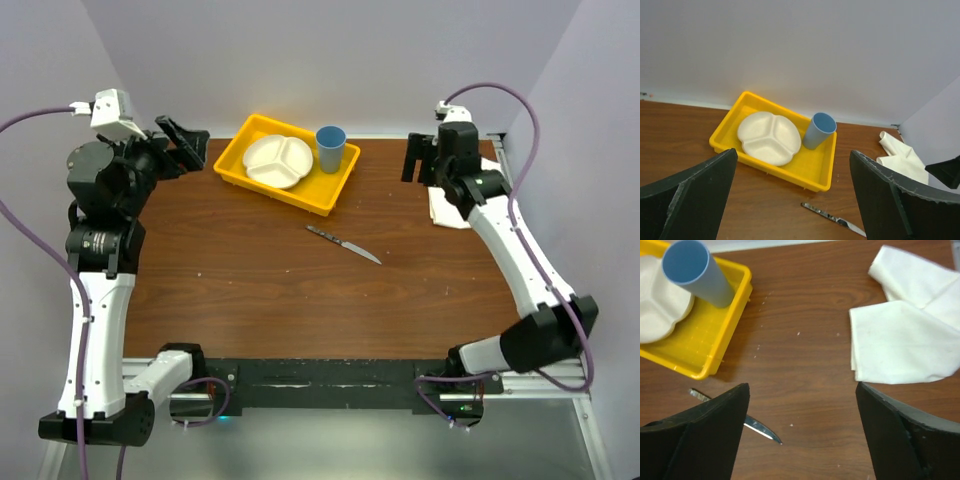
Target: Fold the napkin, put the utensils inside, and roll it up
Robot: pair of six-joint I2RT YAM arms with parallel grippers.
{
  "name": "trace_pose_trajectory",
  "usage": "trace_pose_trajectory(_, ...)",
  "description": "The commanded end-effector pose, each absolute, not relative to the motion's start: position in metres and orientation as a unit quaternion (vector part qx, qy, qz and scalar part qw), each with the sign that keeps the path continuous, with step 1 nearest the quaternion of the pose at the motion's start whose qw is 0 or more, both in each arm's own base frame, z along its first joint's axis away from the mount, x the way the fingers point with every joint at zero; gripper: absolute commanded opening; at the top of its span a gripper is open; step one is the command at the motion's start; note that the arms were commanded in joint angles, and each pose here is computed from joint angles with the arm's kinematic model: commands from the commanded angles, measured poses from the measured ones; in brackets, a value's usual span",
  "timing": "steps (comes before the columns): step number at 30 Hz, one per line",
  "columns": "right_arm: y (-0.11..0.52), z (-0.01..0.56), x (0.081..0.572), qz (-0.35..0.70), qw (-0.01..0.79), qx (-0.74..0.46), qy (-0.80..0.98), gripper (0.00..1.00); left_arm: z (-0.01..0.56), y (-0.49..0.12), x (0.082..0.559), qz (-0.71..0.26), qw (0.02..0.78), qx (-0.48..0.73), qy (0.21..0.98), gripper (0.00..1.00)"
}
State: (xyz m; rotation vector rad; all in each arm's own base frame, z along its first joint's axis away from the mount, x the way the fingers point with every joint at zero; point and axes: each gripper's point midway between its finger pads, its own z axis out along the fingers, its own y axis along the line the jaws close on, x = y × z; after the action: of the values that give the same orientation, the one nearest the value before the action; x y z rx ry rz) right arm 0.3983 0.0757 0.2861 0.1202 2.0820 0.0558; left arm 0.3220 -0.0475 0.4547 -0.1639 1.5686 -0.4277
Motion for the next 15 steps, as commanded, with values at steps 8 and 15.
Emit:
trace_pose_trajectory(8,0.163,0.133,0.464,0.098,0.345,-0.04,0.932,0.68,0.377,-0.064,0.312,-0.212,0.594,-0.042,0.775,1.0)
trace_pose_trajectory(15,0.199,0.068,0.461,0.038,0.285,-0.101,0.952,0.78,0.367,-0.07,0.304,-0.224,0.586,-0.033,0.778,1.0)
